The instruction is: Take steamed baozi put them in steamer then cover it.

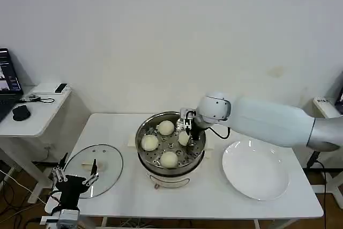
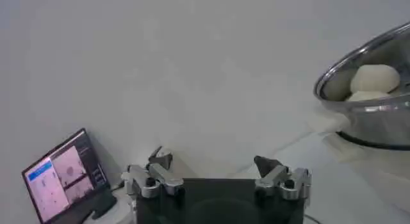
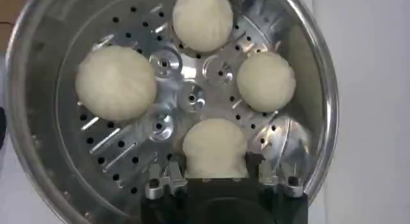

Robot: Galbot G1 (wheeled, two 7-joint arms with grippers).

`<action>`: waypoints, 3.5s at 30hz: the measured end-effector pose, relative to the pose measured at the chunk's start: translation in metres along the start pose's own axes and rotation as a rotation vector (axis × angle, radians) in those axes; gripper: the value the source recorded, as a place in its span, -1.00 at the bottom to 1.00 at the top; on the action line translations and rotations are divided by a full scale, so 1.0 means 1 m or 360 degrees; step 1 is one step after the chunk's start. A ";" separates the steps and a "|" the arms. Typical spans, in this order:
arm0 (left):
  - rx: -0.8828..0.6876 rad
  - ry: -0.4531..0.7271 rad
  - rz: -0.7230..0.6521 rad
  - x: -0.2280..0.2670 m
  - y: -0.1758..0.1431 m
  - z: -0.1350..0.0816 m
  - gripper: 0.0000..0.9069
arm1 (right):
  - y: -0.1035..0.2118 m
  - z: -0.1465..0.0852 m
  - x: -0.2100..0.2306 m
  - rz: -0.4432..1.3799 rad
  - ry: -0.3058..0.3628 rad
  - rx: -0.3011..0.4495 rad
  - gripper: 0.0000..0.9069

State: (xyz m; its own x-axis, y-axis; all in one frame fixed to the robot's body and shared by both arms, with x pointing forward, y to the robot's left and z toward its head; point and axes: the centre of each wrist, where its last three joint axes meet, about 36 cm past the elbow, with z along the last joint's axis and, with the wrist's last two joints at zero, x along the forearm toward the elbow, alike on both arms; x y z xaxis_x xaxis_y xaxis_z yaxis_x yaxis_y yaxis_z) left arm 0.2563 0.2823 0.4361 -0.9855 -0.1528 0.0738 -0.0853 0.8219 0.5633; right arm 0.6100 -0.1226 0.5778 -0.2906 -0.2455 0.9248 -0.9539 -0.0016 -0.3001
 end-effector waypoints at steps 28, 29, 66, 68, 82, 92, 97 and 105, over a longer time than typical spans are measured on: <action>0.0014 -0.0003 0.0002 -0.007 -0.005 0.011 1.00 | 0.058 0.061 0.047 0.0745 -0.0764 -0.0310 1.00; 0.0013 -0.0002 0.0001 -0.008 -0.006 0.012 1.00 | 0.062 0.065 0.045 0.0791 -0.0814 -0.0331 1.00; -0.1525 -0.0221 0.0043 -0.023 0.006 0.149 1.00 | 0.315 0.239 0.012 0.2002 -0.1141 -0.1523 1.00; -0.1571 -0.0231 0.0068 -0.027 0.003 0.155 1.00 | 0.322 0.239 0.015 0.2014 -0.1130 -0.1540 1.00; -0.1749 -0.0256 0.0152 -0.068 -0.004 0.180 1.00 | 0.353 0.241 0.029 0.2048 -0.1061 -0.1558 1.00; -0.1818 -0.0240 0.0162 -0.097 0.003 0.189 1.00 | 0.368 0.244 0.031 0.2067 -0.1028 -0.1566 1.00; -0.1848 -0.0231 0.0165 -0.112 0.007 0.192 1.00 | 0.373 0.245 0.034 0.2081 -0.1011 -0.1567 1.00; -0.1862 -0.0219 0.0165 -0.133 0.007 0.192 1.00 | 0.377 0.245 0.033 0.2071 -0.1000 -0.1576 1.00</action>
State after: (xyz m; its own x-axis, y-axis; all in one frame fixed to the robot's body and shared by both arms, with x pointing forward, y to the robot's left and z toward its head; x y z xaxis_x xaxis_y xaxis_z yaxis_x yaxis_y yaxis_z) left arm 0.3592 0.4134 0.2723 -0.9934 0.0043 0.1147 0.1119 -0.1867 0.9760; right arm 0.2594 -0.3685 0.4375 -0.9932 0.0886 -0.0756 0.1045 0.9645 -0.2424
